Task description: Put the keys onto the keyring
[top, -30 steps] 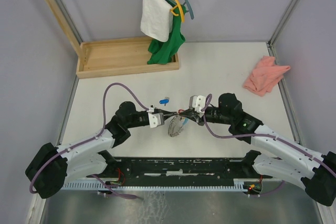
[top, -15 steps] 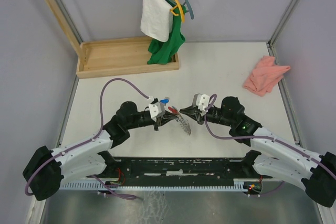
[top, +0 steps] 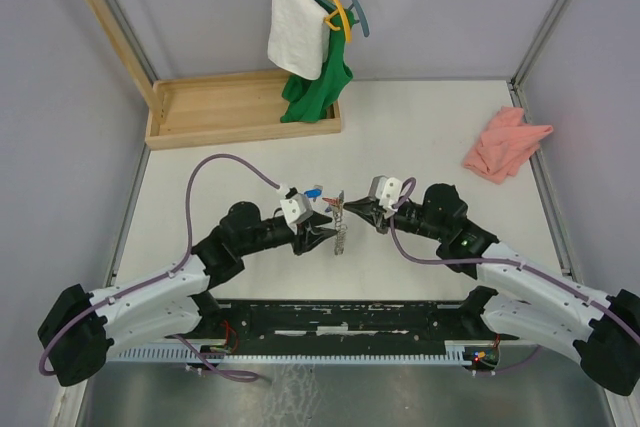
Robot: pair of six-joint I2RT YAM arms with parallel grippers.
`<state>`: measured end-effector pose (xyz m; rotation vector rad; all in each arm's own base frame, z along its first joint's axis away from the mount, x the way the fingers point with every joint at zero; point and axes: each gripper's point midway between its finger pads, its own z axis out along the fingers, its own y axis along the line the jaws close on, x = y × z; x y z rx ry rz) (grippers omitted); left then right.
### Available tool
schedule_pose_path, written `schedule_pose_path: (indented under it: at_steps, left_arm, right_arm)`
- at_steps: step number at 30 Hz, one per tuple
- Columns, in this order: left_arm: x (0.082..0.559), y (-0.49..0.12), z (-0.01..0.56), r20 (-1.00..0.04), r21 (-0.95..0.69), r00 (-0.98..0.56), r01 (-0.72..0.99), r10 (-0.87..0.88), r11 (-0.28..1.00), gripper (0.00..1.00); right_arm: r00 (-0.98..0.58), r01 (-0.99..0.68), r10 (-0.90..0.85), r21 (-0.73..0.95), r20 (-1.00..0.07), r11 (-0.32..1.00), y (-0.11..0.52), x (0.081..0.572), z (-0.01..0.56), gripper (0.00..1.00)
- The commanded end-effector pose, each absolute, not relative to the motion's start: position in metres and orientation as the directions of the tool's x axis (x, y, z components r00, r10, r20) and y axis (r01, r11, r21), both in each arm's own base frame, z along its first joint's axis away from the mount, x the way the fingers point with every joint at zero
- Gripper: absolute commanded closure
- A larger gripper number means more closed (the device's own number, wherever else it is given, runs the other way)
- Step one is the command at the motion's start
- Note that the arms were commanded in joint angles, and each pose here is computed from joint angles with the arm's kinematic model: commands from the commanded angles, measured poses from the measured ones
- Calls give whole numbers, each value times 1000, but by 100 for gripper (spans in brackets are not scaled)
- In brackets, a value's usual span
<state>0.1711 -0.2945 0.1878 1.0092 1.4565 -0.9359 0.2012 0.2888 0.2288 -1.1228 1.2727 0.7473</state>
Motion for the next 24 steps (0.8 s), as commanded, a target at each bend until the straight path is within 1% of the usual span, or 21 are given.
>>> schedule_pose_path:
  at_steps: [1,7,12,18,22,24]
  left_arm:
    - [180,-283,208,-993,112,86,918,83,379,58]
    - [186,-276,227,-962,273,253,886,104,374,55]
    - [193,-278,237,-932,364,344,874,117,322,52]
    - [202,-279,244,-925,377,373,890,66,257,51]
    - [200,-281,252,-912,407,409,889,37,209,51]
    - [195,-284,254,-904,425,426,890,27,166,51]
  right_arm:
    - [286,-901,-87,-299,-954,316,286,197,258,99]
    - [305,-905,-96,-320,-947,279,284,190,256,99]
    - [314,-907,-97,-329,-944,262,284,188,255,99]
    - [314,-909,-97,-328,-944,257,284,187,254,99]
    - [310,-915,-96,-324,-946,241,286,185,252,99]
    - [309,-918,-94,-322,-946,231,287,184,252,99]
